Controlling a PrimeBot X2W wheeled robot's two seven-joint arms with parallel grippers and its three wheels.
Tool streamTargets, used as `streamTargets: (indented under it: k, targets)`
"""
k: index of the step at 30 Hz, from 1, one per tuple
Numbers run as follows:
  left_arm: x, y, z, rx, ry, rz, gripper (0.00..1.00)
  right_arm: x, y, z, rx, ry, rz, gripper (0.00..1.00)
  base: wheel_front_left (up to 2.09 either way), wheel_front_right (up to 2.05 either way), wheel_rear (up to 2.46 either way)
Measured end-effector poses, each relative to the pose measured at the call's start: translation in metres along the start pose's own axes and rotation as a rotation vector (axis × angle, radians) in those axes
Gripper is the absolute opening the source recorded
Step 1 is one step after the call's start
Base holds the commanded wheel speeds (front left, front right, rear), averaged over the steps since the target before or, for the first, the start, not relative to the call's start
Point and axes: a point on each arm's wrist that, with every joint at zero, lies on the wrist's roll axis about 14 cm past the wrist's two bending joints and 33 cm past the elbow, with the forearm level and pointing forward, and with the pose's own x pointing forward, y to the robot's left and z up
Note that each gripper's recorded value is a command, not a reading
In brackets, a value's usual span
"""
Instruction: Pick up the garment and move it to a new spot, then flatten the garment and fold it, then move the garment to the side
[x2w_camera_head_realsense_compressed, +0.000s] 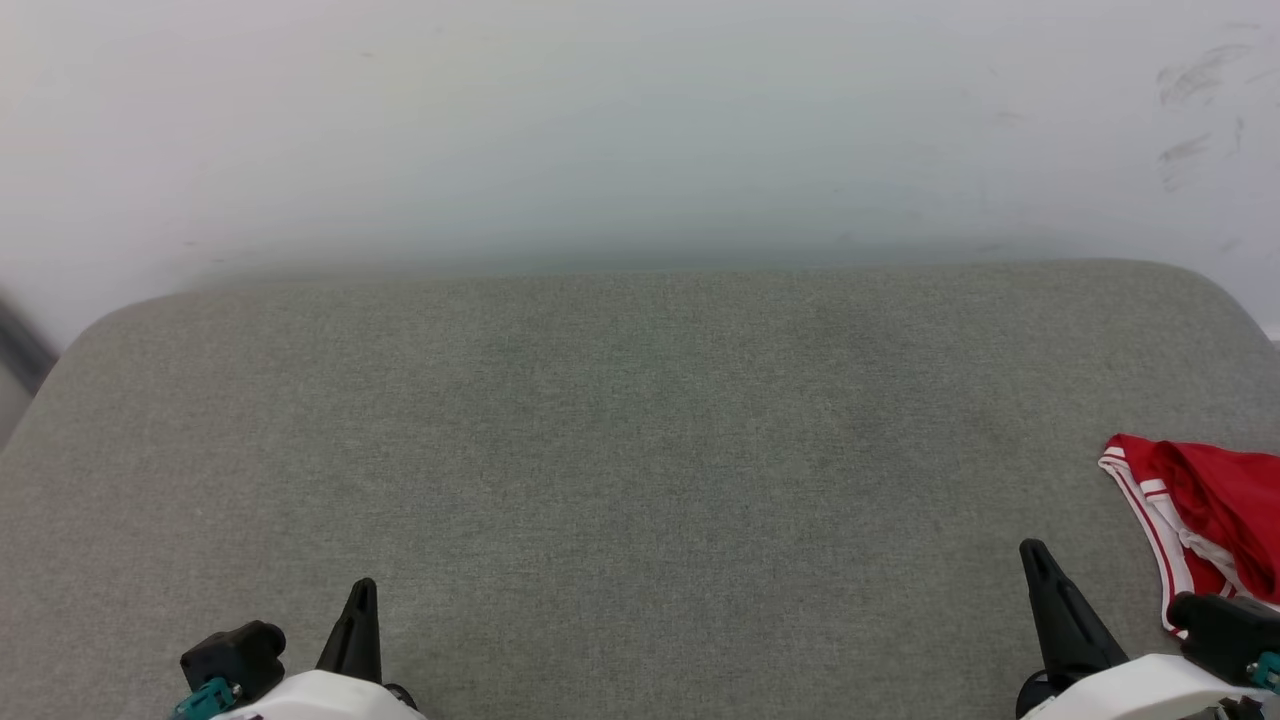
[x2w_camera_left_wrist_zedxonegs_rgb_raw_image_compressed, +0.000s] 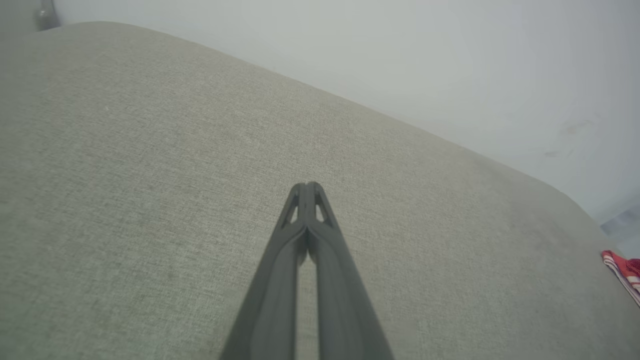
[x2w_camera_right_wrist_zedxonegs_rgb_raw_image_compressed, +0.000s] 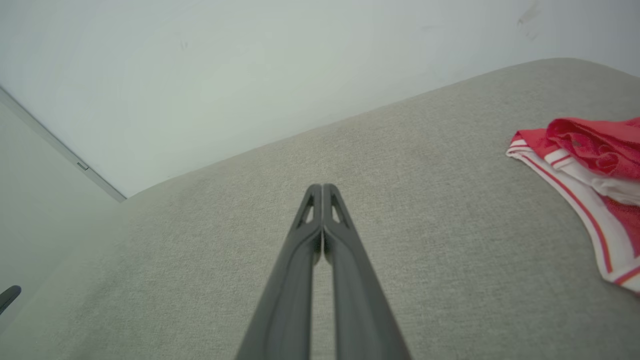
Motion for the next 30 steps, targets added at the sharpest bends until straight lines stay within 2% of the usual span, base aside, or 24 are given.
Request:
streamTargets:
  k: [30]
  targets:
    - [0.015,0.002,0.007,-0.461,0.032,0.015,0.00,0.019,-0.006,0.005,0.458,-0.028,-0.002,0.00,0.00,0.00,0.00]
